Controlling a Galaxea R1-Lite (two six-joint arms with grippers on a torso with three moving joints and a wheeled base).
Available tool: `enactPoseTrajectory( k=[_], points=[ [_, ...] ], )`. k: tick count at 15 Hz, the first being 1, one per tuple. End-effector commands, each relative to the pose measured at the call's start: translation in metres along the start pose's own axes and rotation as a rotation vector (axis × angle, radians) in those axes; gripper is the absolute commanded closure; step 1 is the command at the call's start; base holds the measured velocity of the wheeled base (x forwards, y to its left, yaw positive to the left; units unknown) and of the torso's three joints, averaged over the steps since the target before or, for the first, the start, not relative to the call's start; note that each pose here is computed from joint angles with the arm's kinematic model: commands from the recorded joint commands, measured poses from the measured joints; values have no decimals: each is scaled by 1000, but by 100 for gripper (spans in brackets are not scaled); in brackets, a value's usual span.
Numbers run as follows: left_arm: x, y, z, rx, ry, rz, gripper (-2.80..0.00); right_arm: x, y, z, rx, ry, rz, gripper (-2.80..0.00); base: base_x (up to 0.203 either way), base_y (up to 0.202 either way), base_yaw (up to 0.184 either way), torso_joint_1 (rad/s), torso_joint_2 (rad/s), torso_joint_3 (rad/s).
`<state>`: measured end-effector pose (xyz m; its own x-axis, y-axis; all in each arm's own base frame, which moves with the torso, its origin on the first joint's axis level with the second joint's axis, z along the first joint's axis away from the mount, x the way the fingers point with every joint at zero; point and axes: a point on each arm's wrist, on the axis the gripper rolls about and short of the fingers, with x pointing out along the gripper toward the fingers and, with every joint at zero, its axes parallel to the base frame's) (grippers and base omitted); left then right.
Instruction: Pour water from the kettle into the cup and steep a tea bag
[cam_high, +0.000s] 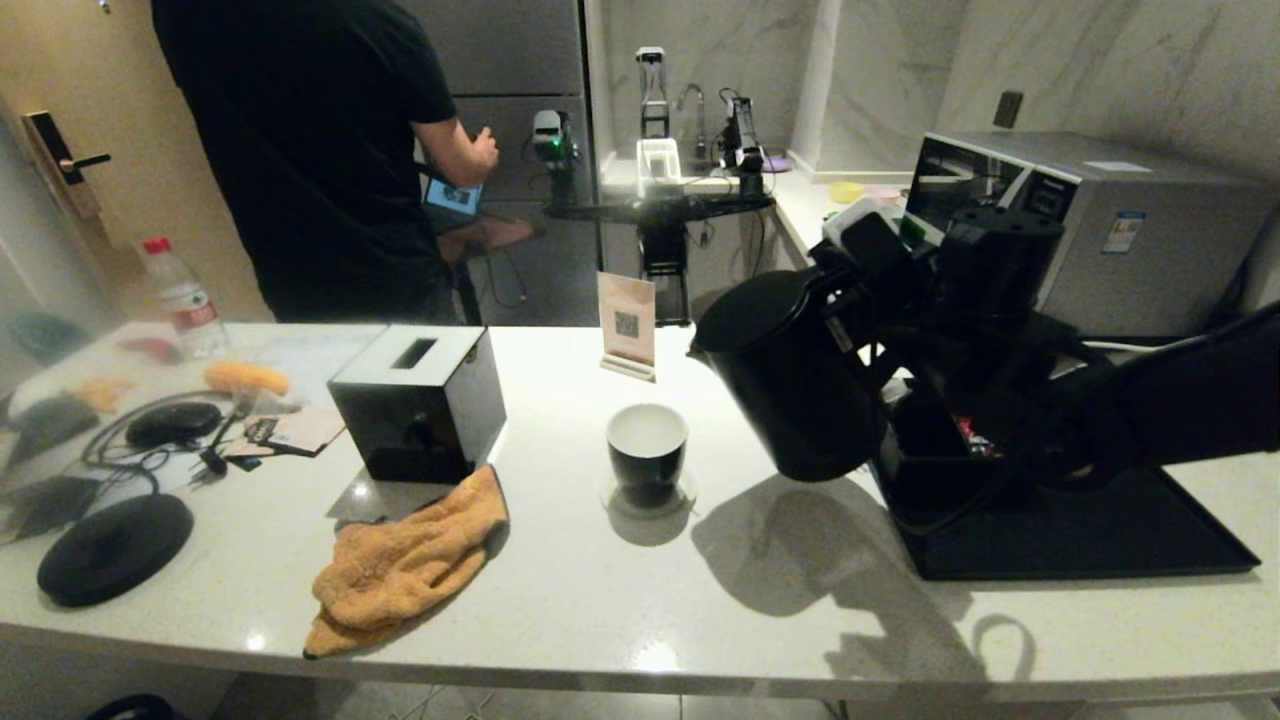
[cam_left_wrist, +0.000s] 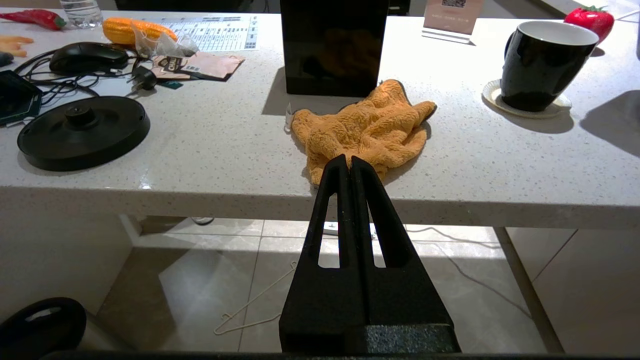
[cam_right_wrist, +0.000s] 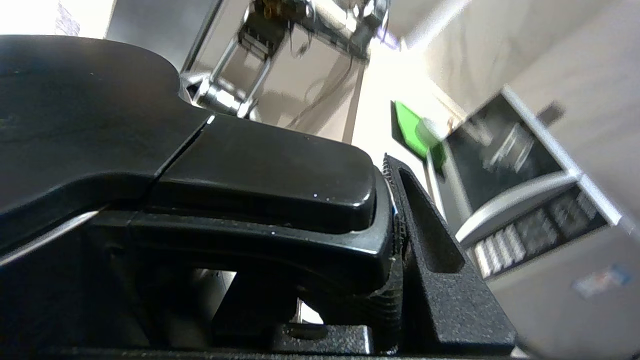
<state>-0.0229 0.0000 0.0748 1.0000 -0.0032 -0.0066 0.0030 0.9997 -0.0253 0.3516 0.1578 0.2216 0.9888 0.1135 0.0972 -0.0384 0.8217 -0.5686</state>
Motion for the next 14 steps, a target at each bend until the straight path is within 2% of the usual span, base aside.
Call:
enactPoseTrajectory(
  k=[1,7,14],
  points=[
    [0,0,0,-1,1,0,0,1,4,-2,-26,-1,8,0,0,0,0,0,0,0],
    [0,0,0,0,1,0,0,-2,21,3,-48,-24,45,0,0,0,0,0,0,0],
    [0,0,0,1,1,0,0,-2,31,2,-70,-32,81,0,0,0,0,0,0,0]
  ],
)
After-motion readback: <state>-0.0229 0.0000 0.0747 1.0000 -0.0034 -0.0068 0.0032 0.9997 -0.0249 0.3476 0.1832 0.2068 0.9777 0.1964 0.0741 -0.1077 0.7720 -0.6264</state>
